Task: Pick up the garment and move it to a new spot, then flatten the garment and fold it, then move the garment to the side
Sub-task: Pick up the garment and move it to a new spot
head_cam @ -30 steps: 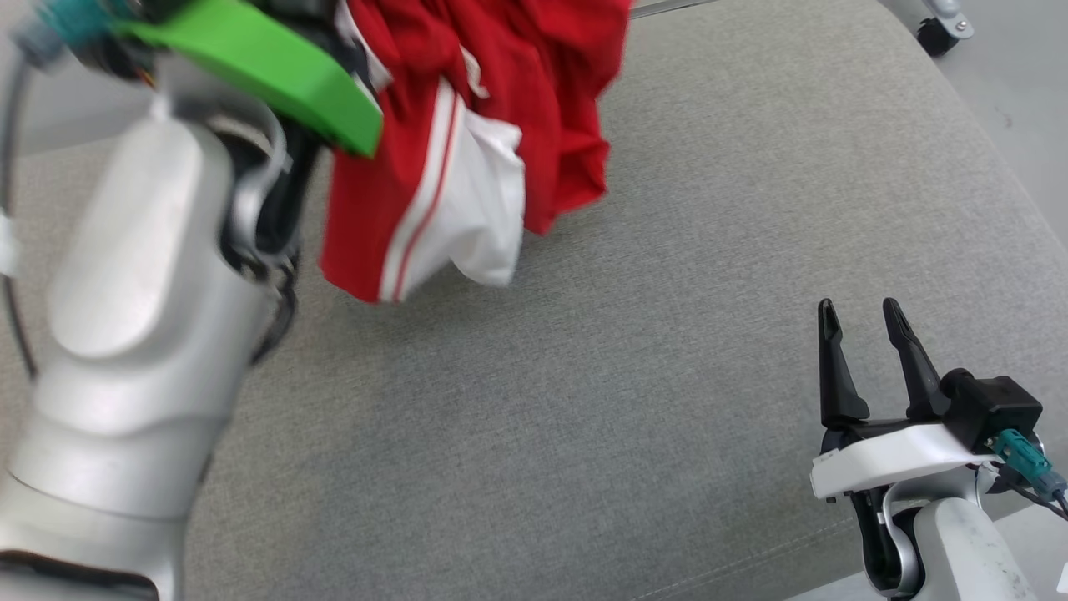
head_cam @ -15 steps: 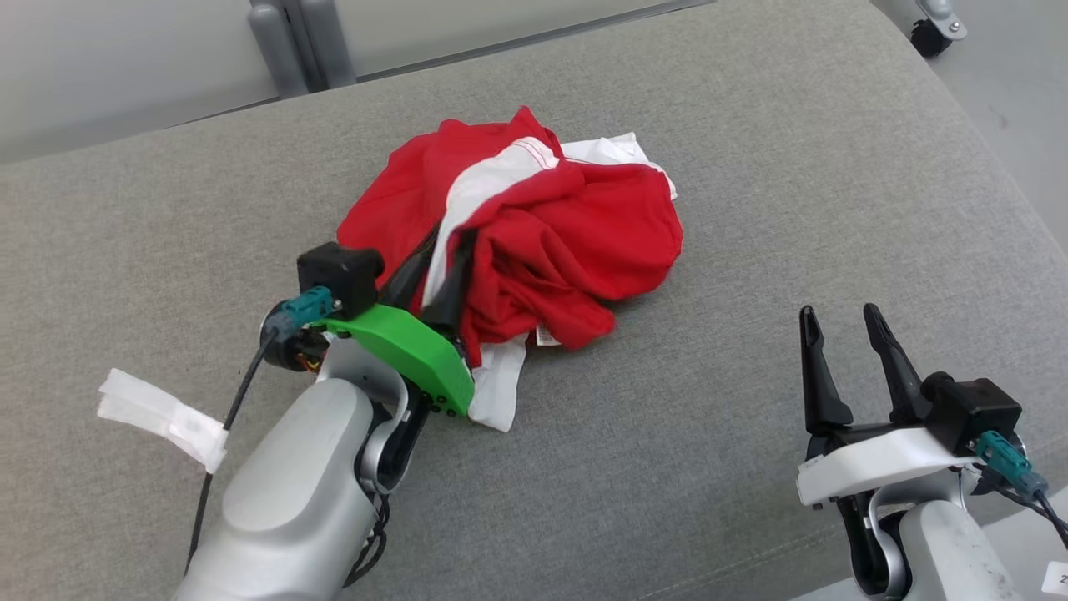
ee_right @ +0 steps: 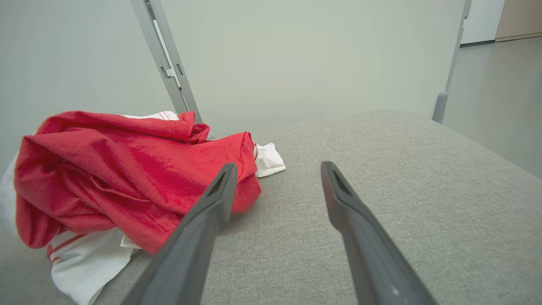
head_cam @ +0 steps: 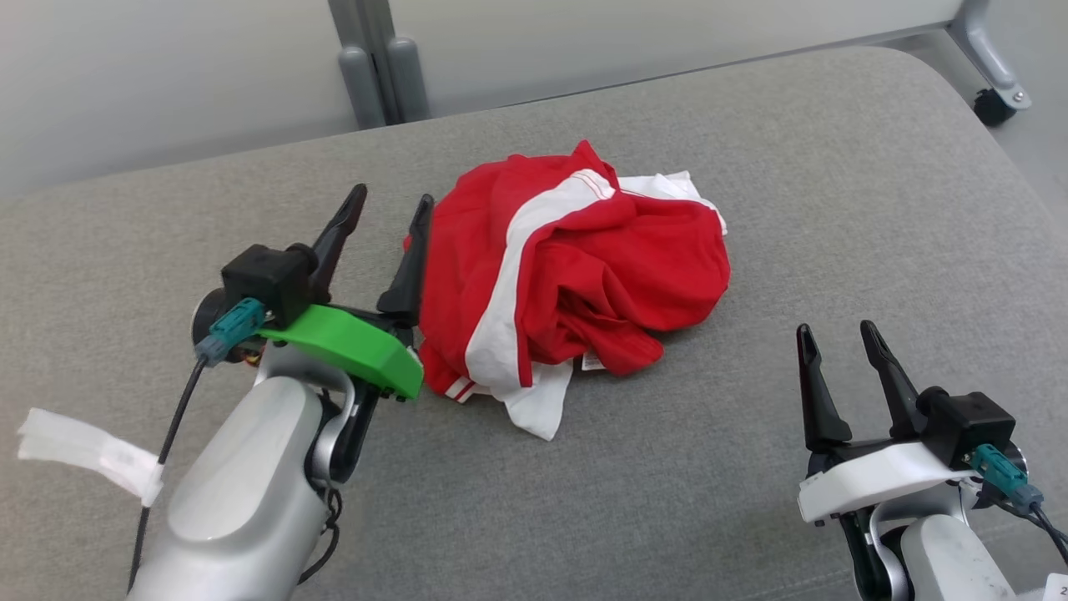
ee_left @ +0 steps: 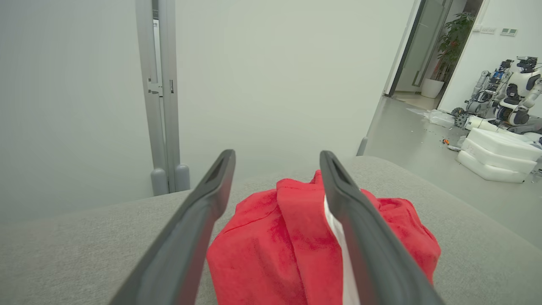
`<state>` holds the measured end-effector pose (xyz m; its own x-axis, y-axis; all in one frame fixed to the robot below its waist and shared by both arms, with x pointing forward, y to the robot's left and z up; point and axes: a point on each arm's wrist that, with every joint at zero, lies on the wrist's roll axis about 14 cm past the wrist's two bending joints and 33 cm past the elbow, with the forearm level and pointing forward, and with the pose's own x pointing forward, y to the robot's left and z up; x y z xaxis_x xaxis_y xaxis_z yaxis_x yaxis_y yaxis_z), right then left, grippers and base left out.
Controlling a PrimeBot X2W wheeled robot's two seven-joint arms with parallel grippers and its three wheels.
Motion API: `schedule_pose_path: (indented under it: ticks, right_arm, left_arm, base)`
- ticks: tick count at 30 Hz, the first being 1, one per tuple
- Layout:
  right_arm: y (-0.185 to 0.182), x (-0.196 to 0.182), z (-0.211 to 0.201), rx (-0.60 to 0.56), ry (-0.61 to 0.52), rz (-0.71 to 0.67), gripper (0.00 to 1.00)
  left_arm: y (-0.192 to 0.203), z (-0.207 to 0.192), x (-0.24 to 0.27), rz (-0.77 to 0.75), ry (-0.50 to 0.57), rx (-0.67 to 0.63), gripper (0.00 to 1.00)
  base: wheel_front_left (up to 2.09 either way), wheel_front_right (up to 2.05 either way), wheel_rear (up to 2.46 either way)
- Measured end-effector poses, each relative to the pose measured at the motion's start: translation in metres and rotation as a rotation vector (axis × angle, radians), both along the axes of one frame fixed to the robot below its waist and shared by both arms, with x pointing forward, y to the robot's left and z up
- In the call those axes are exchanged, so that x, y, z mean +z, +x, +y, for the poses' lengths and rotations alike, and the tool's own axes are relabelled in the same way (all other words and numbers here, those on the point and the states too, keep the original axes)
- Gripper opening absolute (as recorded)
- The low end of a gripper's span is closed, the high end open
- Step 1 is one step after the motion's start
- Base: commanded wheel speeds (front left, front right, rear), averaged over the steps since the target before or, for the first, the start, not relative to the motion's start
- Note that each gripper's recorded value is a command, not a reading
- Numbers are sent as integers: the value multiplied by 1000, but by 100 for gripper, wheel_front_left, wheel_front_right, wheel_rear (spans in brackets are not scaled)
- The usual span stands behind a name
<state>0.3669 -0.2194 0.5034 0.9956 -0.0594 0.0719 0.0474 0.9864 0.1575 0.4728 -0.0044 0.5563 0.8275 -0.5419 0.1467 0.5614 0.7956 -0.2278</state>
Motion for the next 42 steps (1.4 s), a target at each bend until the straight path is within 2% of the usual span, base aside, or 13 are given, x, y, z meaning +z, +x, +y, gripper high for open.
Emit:
schedule_pose_path:
  ticks: [7, 13, 18, 24, 31, 42]
  right_arm:
    - [5, 13, 24, 75, 2, -45, 100]
    - [5, 23, 40, 124, 1, -71, 100]
    - [2, 31, 47, 151, -9, -87, 100]
    - [-3, 33, 50, 167, -22, -85, 100]
    - [-10, 26, 50, 178, -38, -58, 100]
    - [-11, 21, 53, 185, -27, -42, 100]
  left_arm:
    - [-6, 79, 25, -94, 21, 220, 100]
    - [-34, 139, 25, -125, 53, 379, 100]
    - [-62, 174, 8, -90, 66, 465, 100]
    - [-91, 191, -20, -18, 65, 503, 100]
    - [-113, 193, -43, 48, 44, 521, 100]
    - [-120, 193, -49, 67, -1, 519, 100]
  base:
    - [0, 0, 0]
    - [0, 0, 0]
    - [0, 0, 0]
    - [0, 0, 0]
    - [0, 0, 0]
    - [0, 0, 0]
